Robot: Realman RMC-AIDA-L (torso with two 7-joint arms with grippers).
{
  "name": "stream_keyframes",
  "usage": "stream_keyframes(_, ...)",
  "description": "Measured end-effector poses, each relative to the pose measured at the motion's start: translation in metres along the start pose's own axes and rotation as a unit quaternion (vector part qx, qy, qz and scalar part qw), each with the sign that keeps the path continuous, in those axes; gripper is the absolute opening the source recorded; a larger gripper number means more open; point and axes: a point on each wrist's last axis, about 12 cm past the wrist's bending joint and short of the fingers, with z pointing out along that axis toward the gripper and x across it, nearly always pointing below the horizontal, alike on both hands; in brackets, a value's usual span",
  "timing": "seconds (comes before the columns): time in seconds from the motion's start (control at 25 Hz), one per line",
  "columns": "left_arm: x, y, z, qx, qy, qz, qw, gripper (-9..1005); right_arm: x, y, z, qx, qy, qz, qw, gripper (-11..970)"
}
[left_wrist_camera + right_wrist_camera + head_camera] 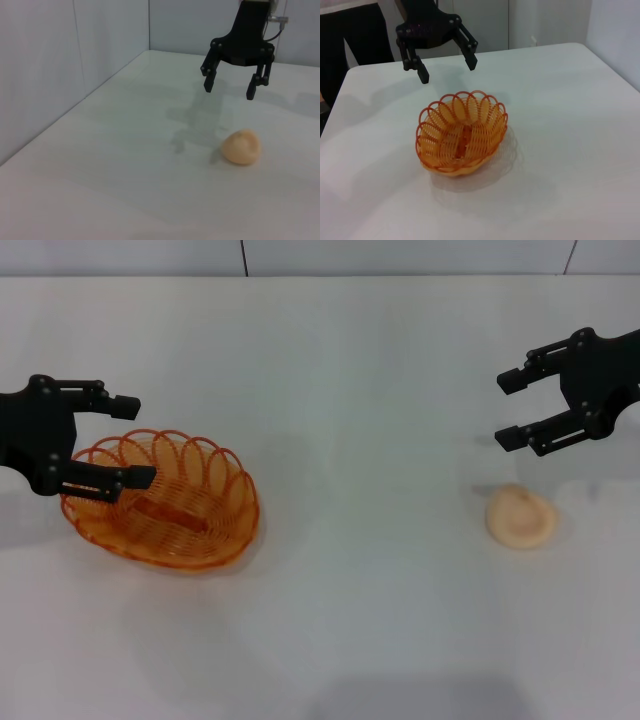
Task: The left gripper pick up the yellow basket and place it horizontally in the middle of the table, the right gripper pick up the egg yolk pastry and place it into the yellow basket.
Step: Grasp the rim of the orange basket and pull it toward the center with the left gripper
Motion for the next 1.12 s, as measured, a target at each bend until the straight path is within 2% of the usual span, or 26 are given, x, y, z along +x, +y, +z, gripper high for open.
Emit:
stream_keyframes(0.72, 0.001, -0.002, 0.002, 0.001, -0.003, -0.006, 1.0, 848, 0.005, 0.002, 0.0, 0.0, 0.002, 0.005, 1.0, 724)
stream_keyframes(0.92, -0.011, 0.0, -0.008, -0.019, 0.016, -0.043, 0.999, 848, 0.013, 0.005, 0.004, 0.014, -0.005, 0.01, 1.0, 724)
stream_keyframes(1.12, -0.028, 0.001, -0.017, -0.06, 0.073, -0.103, 0.99, 848, 0.022, 0.008, 0.005, 0.024, -0.006, 0.02, 0.999, 724)
